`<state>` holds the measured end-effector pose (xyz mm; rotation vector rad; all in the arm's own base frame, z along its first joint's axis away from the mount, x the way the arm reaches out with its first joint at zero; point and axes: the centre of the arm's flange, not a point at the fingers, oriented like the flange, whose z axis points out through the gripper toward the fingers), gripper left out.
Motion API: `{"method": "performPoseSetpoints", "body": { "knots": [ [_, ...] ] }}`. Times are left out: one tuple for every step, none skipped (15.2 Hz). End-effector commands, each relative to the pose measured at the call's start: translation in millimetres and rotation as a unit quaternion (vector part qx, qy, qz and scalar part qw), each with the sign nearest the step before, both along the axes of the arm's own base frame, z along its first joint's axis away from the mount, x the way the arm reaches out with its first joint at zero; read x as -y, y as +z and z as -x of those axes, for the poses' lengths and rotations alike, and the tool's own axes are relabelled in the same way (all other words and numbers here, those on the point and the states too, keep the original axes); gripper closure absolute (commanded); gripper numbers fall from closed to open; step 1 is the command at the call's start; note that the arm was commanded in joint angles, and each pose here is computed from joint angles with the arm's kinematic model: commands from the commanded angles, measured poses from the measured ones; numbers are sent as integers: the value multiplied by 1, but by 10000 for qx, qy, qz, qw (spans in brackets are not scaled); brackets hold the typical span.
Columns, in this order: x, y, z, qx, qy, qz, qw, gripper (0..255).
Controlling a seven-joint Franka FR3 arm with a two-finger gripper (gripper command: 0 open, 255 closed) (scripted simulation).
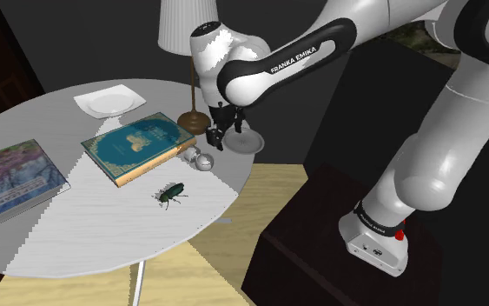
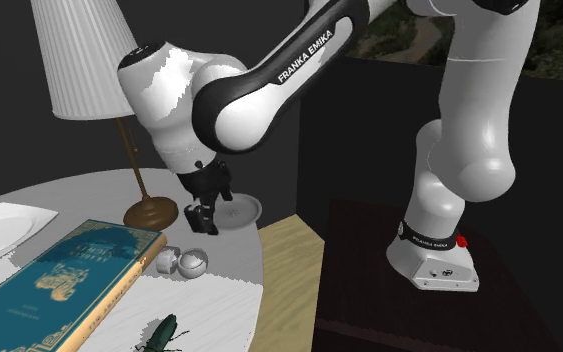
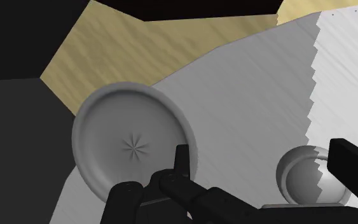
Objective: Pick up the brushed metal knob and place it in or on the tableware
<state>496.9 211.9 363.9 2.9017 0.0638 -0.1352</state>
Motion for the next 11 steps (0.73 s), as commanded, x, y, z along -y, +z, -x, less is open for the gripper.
{"method": "performPoseSetpoints", "body": {
  "knots": [
    [-19,-14,-16,42,43,23,10000,0],
    [-27,-21,-24,63,65,35,10000,0],
    [-35,-27,-32,83,88,47,9999,0],
    [-43,-34,-40,104,110,59,9999,0],
    [-51,-40,-47,124,133,71,9998,0],
    [-59,-47,-55,145,156,83,9997,0],
    [-67,-53,-63,165,178,95,9997,0],
    [-76,-60,-71,186,201,107,9996,0],
    [-76,-60,-71,187,202,108,9996,0],
    [-75,-65,-71,187,202,108,9996,0],
    [-73,-70,-71,187,202,108,9996,0]
  ]
}}
